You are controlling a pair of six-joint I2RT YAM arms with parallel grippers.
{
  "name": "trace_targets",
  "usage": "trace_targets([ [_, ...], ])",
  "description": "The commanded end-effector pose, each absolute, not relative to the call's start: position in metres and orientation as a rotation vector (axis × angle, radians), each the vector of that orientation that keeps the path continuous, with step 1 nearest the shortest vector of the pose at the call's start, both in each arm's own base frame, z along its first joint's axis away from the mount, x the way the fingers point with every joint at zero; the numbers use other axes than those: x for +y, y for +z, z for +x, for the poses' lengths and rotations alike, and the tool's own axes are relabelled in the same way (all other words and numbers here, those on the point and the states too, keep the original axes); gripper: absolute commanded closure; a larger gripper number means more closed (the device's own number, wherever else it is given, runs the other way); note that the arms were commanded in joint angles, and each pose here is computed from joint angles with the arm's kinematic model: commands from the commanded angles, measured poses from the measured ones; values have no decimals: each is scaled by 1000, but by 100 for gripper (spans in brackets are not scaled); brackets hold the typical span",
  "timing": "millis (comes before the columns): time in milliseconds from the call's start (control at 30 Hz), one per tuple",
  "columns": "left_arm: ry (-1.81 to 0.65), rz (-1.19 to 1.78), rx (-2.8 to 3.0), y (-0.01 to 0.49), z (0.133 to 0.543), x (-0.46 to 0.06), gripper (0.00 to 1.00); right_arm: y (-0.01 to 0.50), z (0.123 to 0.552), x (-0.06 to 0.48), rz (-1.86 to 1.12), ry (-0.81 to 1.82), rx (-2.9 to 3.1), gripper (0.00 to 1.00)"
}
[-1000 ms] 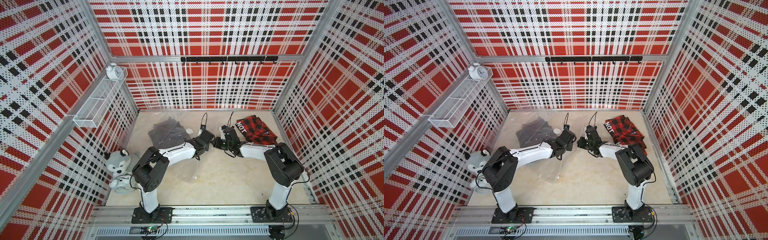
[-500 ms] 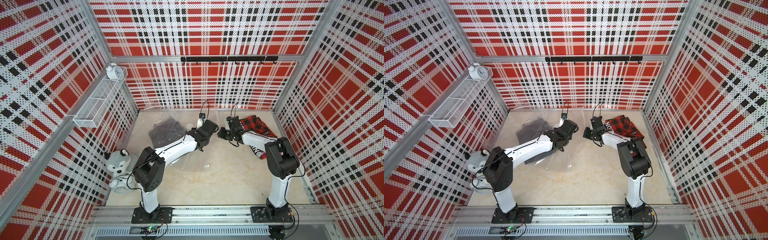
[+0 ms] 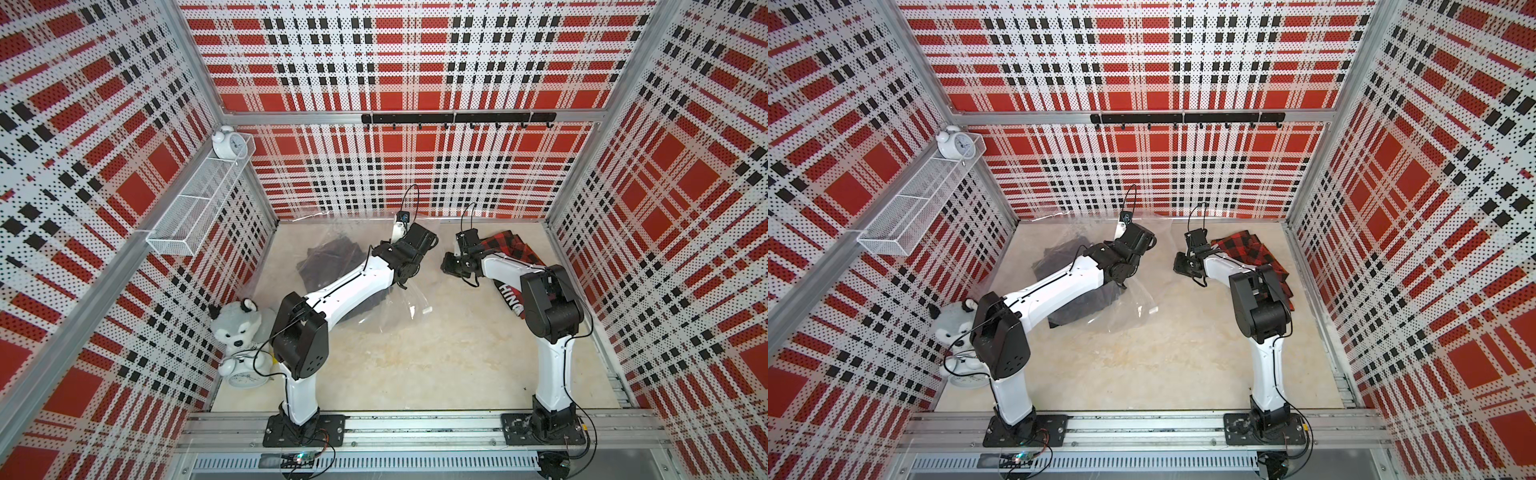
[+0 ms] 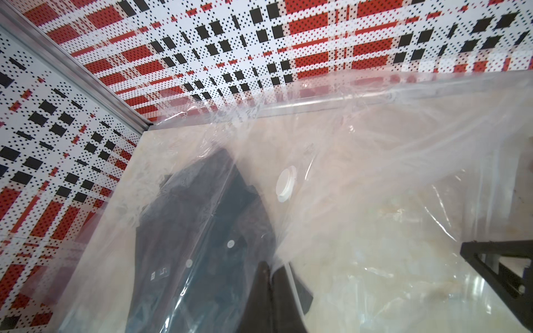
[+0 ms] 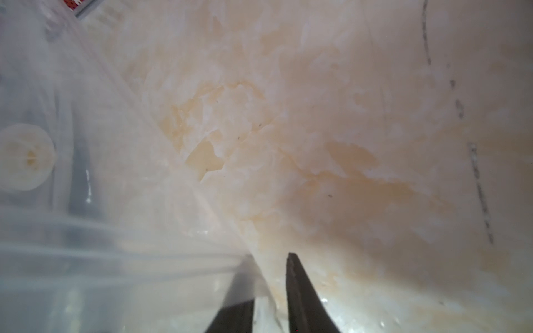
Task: Place the folded shirt into the vacuum bag
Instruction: Open the vacuum bag at the center of the board.
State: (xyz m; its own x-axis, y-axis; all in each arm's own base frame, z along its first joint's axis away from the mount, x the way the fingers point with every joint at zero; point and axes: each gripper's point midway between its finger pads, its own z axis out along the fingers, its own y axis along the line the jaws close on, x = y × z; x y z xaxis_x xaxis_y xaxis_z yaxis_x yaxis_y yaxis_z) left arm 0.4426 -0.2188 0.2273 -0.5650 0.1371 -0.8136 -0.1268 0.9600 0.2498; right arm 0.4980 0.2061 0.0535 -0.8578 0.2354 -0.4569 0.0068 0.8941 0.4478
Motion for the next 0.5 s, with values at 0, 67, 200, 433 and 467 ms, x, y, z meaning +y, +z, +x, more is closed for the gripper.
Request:
trace_targets([
  [0, 386, 56, 2174, 224, 446, -216, 99, 63, 499, 215, 117, 692, 2522, 64],
  [67, 375, 79, 2195, 213, 448, -222, 99, 75, 492, 222, 75, 757, 2496, 50],
  [200, 284, 107, 2241, 182, 458, -238, 100, 86, 469, 209, 79, 712, 2509, 30],
  [433, 163, 99, 2256, 165, 466, -257, 100, 99, 416, 204, 55, 798, 2488, 6],
  [467, 152, 94, 2251, 167, 466, -258, 100, 100, 410, 211, 55, 844, 2487, 6],
])
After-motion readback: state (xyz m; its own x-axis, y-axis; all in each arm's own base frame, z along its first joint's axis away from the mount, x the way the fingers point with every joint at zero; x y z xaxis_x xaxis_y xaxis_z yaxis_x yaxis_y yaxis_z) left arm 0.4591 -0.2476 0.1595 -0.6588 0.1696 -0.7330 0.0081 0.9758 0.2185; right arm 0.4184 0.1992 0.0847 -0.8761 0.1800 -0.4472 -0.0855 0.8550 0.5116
